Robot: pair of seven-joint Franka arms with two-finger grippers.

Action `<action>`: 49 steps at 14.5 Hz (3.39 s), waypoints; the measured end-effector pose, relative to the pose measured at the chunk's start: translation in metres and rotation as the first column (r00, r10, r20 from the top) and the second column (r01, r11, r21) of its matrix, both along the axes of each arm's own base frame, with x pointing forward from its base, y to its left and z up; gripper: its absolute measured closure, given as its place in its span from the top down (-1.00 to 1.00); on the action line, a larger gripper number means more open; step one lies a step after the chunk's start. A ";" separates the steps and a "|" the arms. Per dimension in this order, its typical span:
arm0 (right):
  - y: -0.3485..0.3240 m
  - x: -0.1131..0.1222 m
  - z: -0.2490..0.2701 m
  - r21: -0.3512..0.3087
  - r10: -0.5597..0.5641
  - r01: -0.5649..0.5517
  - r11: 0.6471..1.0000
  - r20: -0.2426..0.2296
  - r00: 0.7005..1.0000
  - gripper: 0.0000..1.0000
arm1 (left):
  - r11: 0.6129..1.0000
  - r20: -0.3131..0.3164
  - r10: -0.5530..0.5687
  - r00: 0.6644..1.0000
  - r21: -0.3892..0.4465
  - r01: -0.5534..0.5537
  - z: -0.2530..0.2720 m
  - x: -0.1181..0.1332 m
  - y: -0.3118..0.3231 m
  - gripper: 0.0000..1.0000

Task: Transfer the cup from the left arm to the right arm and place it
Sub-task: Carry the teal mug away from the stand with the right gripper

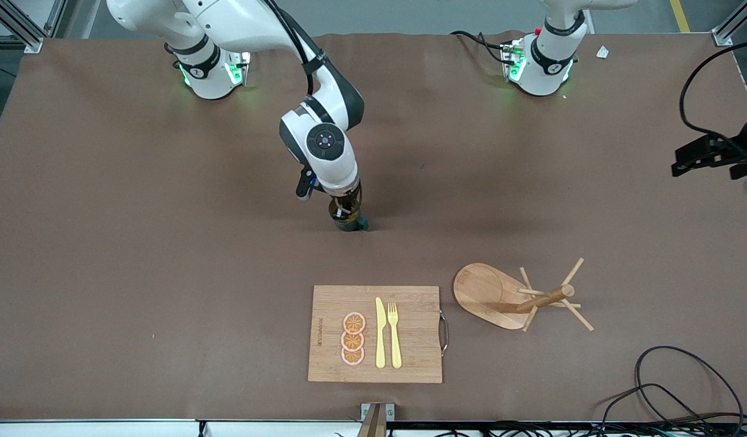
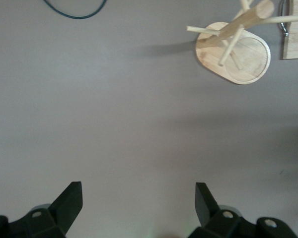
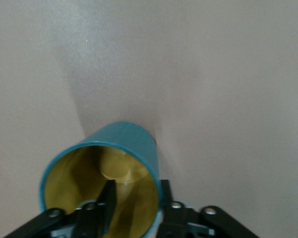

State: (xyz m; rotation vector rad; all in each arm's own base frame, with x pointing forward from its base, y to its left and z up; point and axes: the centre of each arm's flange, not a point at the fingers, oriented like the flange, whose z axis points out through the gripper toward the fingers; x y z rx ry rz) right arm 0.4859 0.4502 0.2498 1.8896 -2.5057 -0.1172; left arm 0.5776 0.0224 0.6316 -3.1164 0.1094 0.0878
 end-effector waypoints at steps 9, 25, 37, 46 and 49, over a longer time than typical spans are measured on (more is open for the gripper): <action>-0.006 0.013 0.010 0.018 0.317 -0.318 0.948 0.042 0.947 -0.90 | 0.986 0.012 0.150 0.989 -0.077 -0.149 0.024 -0.018 -0.021 1.00; -0.296 0.111 0.113 0.146 0.992 -0.988 0.051 0.109 0.068 -0.90 | 0.985 0.048 0.173 0.984 -0.017 -0.172 0.035 -0.032 -0.061 1.00; -0.444 0.124 0.103 0.056 0.645 -0.644 -0.763 0.136 -0.752 -0.90 | 0.986 0.109 0.160 0.981 -0.073 -0.153 0.040 -0.027 -0.053 1.00; -0.487 0.114 0.064 -0.030 0.035 -0.037 -0.999 0.075 -0.997 -0.90 | 0.988 0.150 0.133 0.980 -0.098 -0.119 0.028 -0.019 -0.073 1.00; -0.486 0.112 0.061 -0.034 -0.094 0.091 -0.995 0.085 -0.992 -0.90 | 0.988 0.150 0.134 0.980 -0.098 -0.121 0.028 -0.019 -0.072 1.00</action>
